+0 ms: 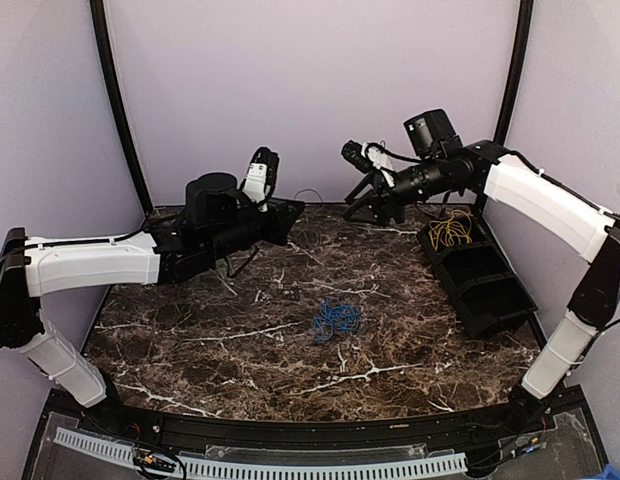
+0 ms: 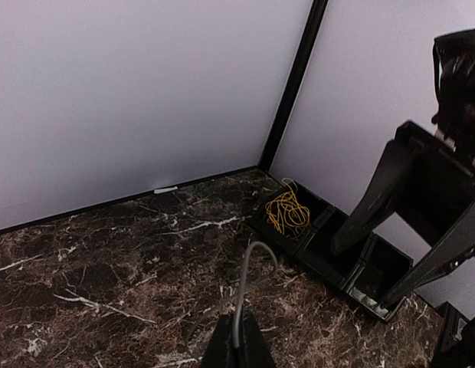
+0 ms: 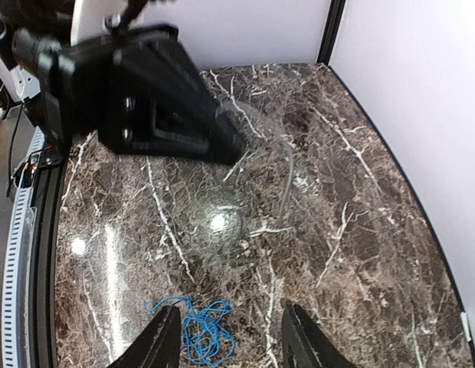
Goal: Untangle the cables
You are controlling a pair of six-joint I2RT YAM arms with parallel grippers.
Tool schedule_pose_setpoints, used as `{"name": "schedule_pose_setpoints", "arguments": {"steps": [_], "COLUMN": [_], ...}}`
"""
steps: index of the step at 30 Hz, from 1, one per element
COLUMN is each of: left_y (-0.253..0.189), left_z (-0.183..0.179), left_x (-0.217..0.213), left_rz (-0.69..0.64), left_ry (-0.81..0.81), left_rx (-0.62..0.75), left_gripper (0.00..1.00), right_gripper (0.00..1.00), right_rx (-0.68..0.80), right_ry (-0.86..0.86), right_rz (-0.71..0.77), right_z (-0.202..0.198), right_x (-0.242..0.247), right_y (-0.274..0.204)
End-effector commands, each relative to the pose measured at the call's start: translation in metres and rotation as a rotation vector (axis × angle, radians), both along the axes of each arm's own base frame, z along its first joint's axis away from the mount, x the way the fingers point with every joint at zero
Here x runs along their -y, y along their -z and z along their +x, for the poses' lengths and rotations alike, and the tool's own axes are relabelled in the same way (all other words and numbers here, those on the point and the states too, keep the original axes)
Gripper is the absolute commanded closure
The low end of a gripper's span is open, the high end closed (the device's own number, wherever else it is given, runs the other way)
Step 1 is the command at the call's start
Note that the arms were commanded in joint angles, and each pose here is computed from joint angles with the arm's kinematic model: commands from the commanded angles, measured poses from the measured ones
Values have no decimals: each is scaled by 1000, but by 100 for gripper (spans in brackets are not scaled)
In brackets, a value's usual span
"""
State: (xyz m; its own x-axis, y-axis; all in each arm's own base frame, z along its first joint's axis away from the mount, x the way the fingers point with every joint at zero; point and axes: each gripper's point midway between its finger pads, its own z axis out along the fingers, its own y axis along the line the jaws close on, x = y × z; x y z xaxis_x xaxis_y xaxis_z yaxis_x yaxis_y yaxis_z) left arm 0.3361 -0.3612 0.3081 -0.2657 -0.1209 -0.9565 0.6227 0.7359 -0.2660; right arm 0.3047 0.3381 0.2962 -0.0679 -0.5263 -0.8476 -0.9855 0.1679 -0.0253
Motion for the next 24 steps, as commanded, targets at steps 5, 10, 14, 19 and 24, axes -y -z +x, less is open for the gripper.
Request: {"name": "schedule_pose_setpoints", "arguments": {"steps": [5, 10, 14, 19, 24], "left_y": [5, 10, 10, 12, 15], "left_z": [-15, -23, -30, -31, -31], "left_x": [36, 48, 55, 59, 61], "left_rz": [64, 78, 76, 83, 87], "left_ry": [222, 306, 364, 387, 391], "left_rx": [13, 7, 7, 8, 4], "left_gripper": [100, 100, 100, 100, 99], "right_gripper": [50, 49, 51, 66, 100], "right_rx": [65, -6, -20, -16, -12], "right_ry": [-7, -67, -60, -65, -56], "right_rz": [37, 32, 29, 31, 39], "right_z": [11, 1, 2, 1, 2], "right_x": [-6, -16, -18, -18, -16], "right_y": [-28, -11, -5, -5, -10]}}
